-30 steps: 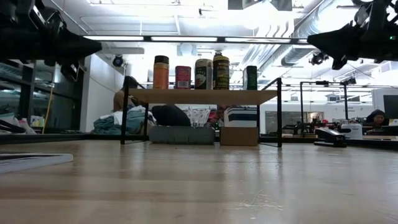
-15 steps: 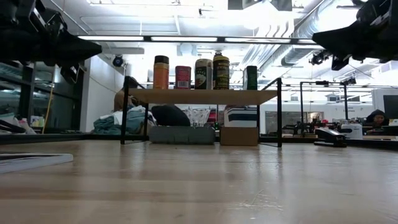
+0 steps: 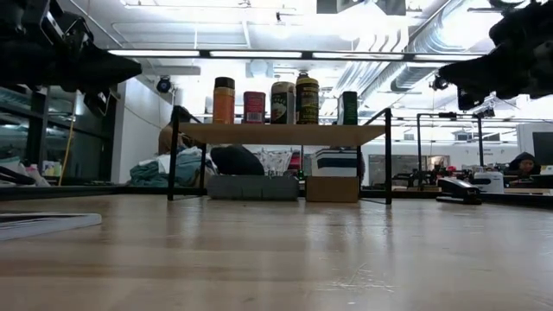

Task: Shelf spices
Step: Return to Home Position

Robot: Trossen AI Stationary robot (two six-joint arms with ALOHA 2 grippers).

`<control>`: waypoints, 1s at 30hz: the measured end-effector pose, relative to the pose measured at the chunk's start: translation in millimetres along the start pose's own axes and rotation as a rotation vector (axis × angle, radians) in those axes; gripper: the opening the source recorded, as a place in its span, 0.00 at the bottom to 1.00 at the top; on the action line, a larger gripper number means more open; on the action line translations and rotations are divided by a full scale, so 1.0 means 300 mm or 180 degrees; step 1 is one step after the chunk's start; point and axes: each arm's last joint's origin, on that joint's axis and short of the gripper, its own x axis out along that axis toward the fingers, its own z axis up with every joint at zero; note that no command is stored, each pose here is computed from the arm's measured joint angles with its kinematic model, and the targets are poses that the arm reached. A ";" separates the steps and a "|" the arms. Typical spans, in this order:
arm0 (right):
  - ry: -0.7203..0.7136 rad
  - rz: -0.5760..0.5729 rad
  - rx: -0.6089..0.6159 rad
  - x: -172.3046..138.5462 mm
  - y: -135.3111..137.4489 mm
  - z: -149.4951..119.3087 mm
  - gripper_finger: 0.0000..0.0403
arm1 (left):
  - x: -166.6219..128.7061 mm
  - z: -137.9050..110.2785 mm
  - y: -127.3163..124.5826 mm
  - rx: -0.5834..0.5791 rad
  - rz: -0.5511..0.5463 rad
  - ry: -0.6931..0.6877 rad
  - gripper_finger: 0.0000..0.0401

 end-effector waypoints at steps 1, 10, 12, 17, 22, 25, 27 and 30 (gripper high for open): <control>-0.0001 -0.0007 0.0107 0.000 -0.001 0.000 0.00 | 0.000 0.000 0.000 0.0001 0.0001 0.0003 0.02; 0.0025 -0.0010 0.0552 0.002 -0.001 -0.002 0.00 | 0.000 0.000 0.000 0.0000 0.0000 0.0000 0.02; 0.0032 -0.0010 0.0539 0.002 -0.001 -0.003 0.00 | 0.000 0.000 0.000 0.0001 0.0000 0.0001 0.02; 0.0034 -0.0010 0.0553 0.002 -0.001 -0.003 0.00 | 0.000 0.000 0.000 0.0001 -0.0001 0.0002 0.02; 0.0033 -0.0010 0.0553 0.002 -0.001 -0.003 0.00 | 0.000 0.000 0.000 0.0000 0.0000 0.0001 0.02; 0.0033 -0.0010 0.0552 0.002 -0.001 -0.003 0.00 | 0.000 0.000 0.000 0.0000 0.0000 0.0001 0.02; 0.0033 -0.0010 0.0553 0.002 -0.001 -0.003 0.00 | 0.000 0.000 0.000 0.0001 0.0000 0.0001 0.02; 0.0033 -0.0010 0.0553 0.002 -0.001 -0.003 0.00 | 0.000 0.000 0.000 0.0001 0.0000 0.0001 0.02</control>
